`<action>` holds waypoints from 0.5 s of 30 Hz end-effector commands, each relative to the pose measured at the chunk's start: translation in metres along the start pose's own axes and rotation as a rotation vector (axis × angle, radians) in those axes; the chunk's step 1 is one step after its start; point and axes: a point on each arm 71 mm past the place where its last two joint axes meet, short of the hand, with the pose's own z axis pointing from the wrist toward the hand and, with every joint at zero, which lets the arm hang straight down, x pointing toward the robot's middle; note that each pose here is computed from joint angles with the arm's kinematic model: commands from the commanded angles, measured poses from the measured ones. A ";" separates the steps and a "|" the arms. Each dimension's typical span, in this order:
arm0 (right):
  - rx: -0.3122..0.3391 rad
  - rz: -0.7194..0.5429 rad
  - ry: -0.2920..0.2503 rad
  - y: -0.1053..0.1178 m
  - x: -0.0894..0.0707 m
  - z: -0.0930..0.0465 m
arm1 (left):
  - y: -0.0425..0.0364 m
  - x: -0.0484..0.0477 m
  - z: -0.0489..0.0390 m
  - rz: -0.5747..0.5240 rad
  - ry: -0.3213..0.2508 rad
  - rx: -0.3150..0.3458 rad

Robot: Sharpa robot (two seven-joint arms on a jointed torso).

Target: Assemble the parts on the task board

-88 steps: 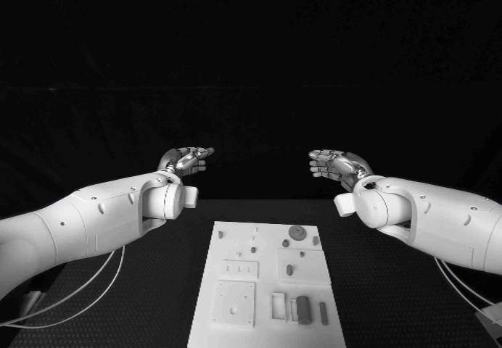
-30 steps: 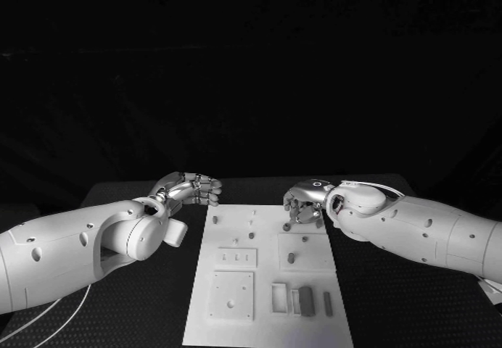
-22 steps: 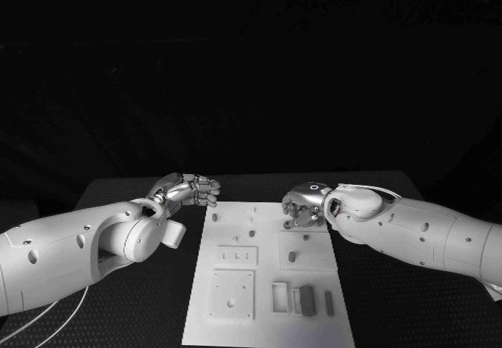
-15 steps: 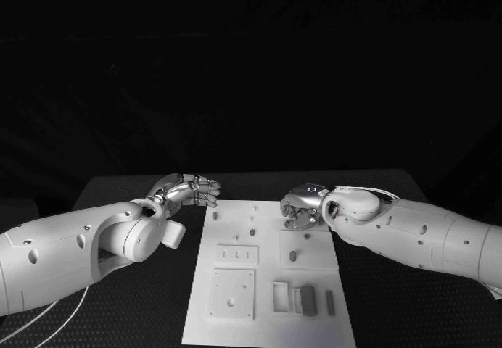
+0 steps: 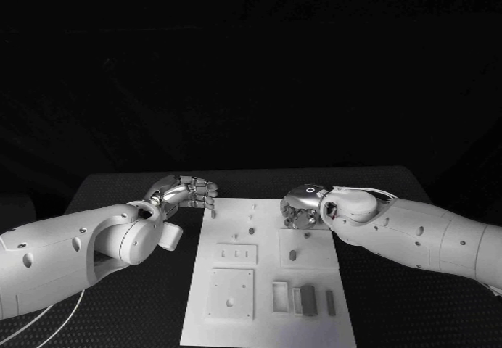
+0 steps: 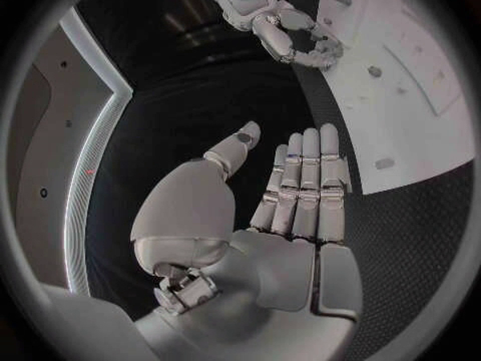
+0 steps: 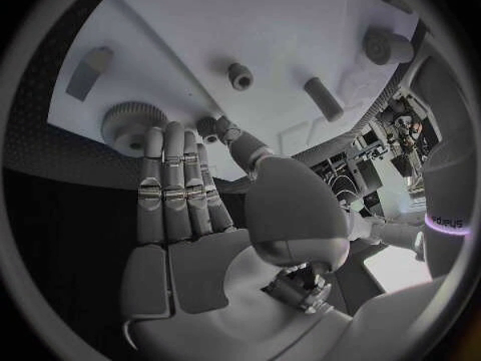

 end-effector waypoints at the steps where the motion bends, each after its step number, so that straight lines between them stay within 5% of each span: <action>1: -0.005 -0.019 0.029 0.002 0.004 0.002 | -0.0017 0.0025 -0.0006 -0.009 0.022 0.010; 15: 0.001 -0.053 0.054 0.000 0.007 0.003 | -0.0015 0.0018 -0.0013 -0.010 0.022 0.006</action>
